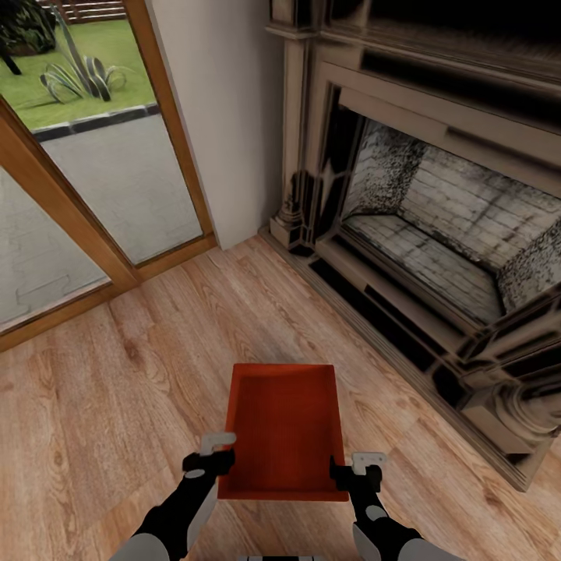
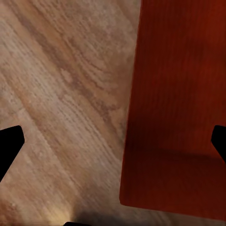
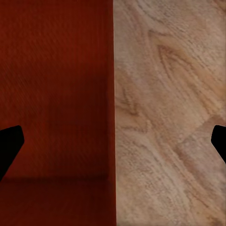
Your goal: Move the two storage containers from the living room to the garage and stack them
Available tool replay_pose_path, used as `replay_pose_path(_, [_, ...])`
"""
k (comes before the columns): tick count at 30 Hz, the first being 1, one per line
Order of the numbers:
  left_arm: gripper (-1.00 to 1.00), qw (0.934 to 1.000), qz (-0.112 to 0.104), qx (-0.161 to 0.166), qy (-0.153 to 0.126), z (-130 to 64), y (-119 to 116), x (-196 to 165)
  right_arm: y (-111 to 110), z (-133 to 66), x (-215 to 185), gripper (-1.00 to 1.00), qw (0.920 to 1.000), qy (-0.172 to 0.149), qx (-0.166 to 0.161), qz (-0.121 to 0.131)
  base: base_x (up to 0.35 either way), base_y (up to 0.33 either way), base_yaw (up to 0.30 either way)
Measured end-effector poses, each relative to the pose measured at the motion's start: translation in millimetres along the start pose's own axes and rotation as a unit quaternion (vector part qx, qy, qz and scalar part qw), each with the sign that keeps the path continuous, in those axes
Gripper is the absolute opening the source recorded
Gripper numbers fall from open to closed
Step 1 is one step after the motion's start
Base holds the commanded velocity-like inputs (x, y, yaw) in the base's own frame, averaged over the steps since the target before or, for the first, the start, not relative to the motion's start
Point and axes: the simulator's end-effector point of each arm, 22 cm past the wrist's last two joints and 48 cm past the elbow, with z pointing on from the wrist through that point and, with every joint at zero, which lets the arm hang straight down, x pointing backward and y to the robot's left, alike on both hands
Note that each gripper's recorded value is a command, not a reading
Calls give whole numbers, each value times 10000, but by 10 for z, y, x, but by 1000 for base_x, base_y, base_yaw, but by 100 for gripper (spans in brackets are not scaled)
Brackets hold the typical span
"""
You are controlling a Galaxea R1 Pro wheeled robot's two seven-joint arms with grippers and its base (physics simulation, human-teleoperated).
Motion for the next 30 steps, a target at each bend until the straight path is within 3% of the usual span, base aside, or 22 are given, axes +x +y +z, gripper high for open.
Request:
replay_pose_path(11, [100, 10000, -18, -34, 86, 3, 12, 82, 0, 0, 0, 100, 10000, 0, -1, -3, 0, 0, 0])
replay_pose_path(30, [100, 10000, -34, -33, 82, 338, -15, 239, 25, 294, 225, 100, 10000, -7, -3, -2, 0, 0, 0])
